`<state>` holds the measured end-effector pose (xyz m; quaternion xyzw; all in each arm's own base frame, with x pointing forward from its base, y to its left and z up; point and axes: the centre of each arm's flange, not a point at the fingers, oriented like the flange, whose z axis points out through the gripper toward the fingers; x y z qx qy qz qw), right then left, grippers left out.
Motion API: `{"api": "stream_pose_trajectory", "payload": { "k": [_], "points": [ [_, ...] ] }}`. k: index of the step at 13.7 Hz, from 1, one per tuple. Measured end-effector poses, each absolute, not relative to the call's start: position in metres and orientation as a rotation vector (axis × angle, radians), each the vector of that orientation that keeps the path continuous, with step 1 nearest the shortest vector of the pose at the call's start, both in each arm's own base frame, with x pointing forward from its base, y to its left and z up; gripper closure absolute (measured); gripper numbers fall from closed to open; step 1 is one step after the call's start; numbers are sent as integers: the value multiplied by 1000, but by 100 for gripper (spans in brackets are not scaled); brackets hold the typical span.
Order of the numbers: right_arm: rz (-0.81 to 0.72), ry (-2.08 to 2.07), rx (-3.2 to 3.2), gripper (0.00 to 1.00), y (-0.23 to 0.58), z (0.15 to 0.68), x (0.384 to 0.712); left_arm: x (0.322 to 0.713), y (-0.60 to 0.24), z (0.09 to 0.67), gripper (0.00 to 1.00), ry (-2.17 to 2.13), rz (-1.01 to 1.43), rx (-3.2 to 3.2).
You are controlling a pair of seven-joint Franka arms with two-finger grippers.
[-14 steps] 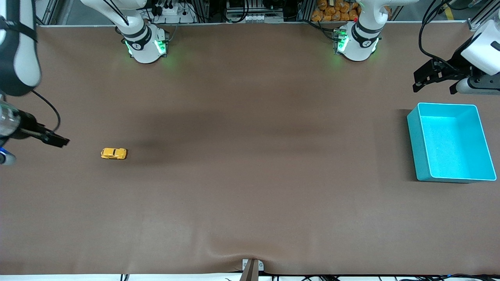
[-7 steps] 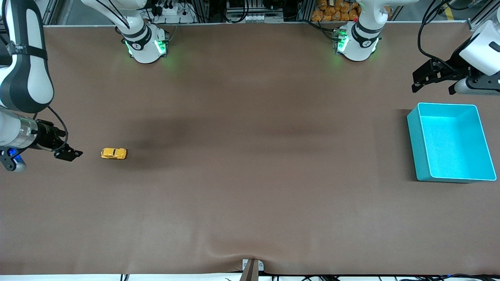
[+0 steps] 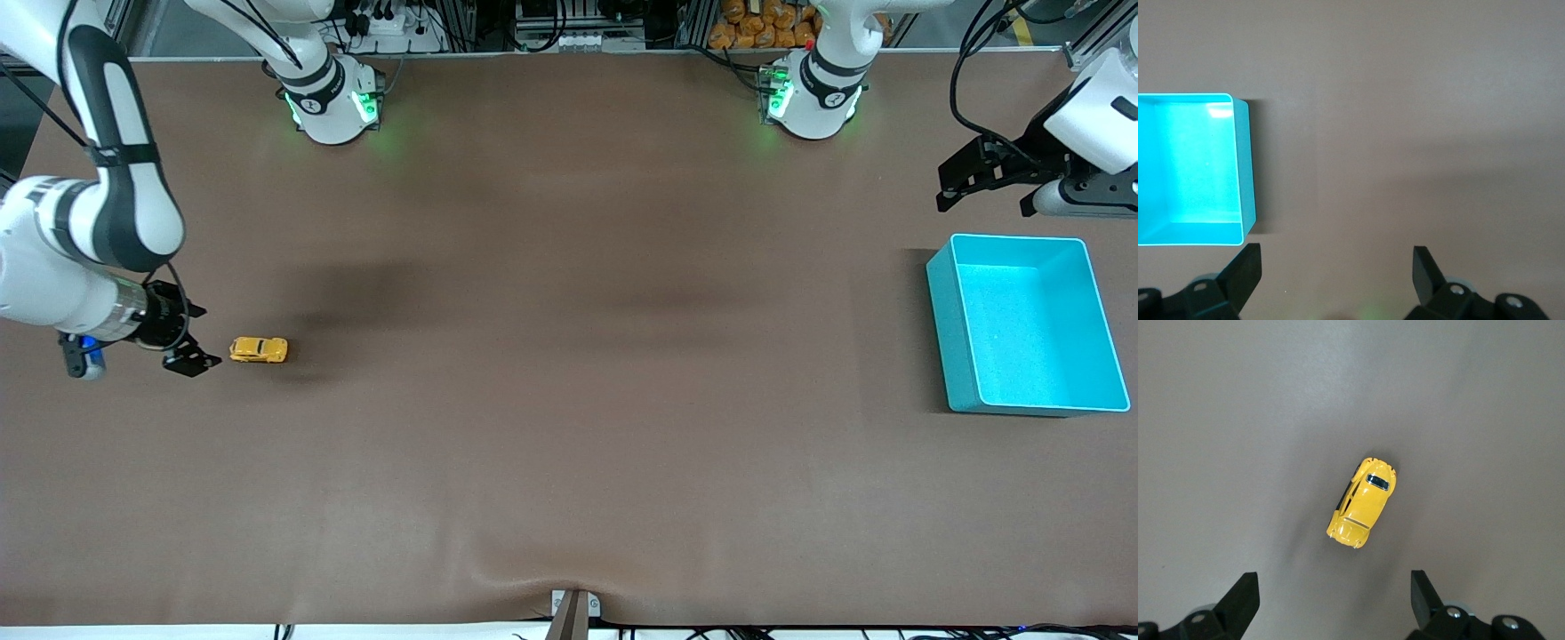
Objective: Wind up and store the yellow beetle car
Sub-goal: 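Lower the right gripper and close it on the yellow car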
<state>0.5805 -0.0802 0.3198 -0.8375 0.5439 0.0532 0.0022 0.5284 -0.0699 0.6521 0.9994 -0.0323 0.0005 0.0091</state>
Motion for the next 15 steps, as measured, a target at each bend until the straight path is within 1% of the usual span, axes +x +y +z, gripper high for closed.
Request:
{"api": "stream_pose_trajectory", "payload": {
  "k": [3, 7, 11, 15],
  "points": [
    [148, 1861, -2528, 0, -82, 296, 572, 532, -70, 650, 0, -101, 18, 3120],
    [181, 2053, -2405, 0, -82, 260, 567, 534, -73, 648, 0, -107, 23, 3119],
    [122, 2120, -2335, 0, -85, 236, 558, 535, -73, 648, 0, -108, 29, 3119],
    [91, 2206, -2250, 0, -87, 220, 559, 535, -73, 649, 0, -108, 33, 3118]
  ]
}}
